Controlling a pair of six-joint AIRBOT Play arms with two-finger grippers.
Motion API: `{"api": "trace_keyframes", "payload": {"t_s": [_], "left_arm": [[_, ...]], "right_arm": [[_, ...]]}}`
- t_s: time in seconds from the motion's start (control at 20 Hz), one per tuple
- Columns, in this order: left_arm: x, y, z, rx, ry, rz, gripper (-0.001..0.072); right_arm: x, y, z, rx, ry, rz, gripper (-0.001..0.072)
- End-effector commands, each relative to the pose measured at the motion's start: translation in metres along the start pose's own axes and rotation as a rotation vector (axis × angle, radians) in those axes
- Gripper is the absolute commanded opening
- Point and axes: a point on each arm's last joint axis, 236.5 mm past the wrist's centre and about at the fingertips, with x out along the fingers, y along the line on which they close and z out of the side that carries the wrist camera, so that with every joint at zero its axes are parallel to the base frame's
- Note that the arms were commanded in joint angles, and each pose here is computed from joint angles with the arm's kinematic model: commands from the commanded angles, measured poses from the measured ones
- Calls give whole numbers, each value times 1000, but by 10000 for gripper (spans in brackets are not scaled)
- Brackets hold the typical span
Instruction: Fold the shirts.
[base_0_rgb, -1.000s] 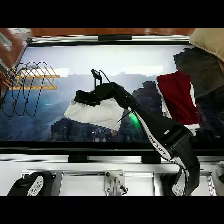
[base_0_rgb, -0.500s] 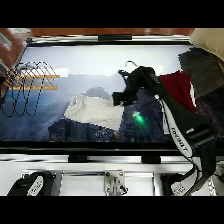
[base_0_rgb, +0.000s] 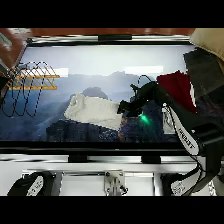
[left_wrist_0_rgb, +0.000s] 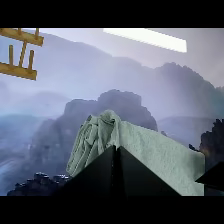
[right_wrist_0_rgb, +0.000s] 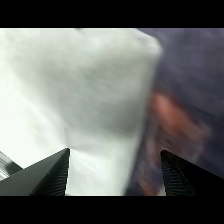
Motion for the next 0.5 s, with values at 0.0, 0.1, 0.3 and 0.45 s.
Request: {"api": "trace_keyframes", "payload": {"t_s": [0.0,0.1,0.3,0.45], "left_arm": [[2,1,-1,11,7,1,39],[3,1,-1,14,8,1,39],[3,1,-1,13,9,1,39],[3,1,-1,13,9,0,39]], "right_arm": [[27,31,10,25,-65,91,678],[33,41,2,-7,-40,110,476],[0,81,-7,-200,-24,243,85],[-79,130,0,-306,-97,344,85]]}}
